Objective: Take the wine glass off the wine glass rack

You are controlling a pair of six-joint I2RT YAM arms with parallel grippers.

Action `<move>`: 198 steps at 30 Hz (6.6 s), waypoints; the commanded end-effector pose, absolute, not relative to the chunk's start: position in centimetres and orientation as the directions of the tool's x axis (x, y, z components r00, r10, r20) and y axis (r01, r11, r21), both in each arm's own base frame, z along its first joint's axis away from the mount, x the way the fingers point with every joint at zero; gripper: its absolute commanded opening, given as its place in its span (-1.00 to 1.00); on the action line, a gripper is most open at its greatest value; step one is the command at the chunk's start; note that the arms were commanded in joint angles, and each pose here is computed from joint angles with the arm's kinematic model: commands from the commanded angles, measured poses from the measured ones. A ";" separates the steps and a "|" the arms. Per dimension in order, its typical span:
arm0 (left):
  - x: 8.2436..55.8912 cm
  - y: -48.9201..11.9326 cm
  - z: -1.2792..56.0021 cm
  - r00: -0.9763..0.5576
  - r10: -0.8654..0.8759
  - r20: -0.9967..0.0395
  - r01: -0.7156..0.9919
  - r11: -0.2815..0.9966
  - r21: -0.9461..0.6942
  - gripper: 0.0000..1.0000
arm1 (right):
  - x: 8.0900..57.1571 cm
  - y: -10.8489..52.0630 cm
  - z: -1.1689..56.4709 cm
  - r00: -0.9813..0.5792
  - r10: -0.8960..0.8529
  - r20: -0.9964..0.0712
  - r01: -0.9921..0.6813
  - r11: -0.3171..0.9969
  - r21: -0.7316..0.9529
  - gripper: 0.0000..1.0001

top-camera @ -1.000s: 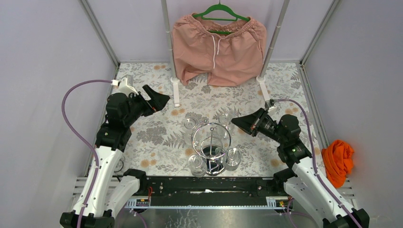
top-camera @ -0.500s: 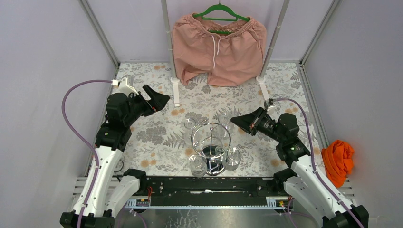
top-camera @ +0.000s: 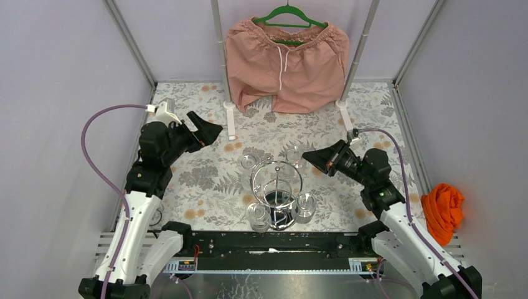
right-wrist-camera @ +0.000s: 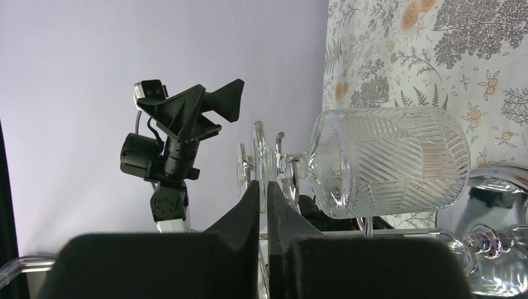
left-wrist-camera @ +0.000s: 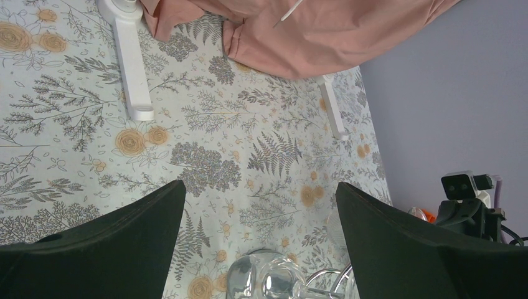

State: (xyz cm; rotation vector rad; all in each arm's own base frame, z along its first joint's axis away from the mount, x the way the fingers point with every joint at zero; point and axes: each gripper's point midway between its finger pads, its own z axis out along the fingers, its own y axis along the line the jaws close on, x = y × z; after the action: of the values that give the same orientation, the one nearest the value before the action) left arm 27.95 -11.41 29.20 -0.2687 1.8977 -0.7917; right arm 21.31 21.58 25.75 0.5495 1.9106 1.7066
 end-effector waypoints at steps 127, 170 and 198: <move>33.6 -23.9 35.9 -0.682 -0.529 -0.505 0.673 -0.186 -0.715 0.79 | 29.2 26.8 45.8 -0.764 0.567 -0.307 -0.538 -0.298 0.789 -1.00; 25.1 -25.4 44.0 -0.620 -0.506 -0.599 0.777 -0.294 -0.556 -0.60 | 27.4 30.7 39.3 -0.907 0.390 -0.160 -0.353 -0.493 0.795 -1.00; 27.5 -24.4 44.1 -0.514 -0.585 -0.627 0.752 0.045 -0.658 -1.00 | 26.9 30.6 39.2 -0.919 0.367 -0.148 -0.328 -0.499 0.802 -0.54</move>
State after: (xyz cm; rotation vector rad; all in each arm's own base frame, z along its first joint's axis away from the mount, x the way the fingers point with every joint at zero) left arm 26.97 -25.18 42.35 0.1985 1.3438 -1.7799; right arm 29.85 31.76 36.37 0.2635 1.4350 2.4028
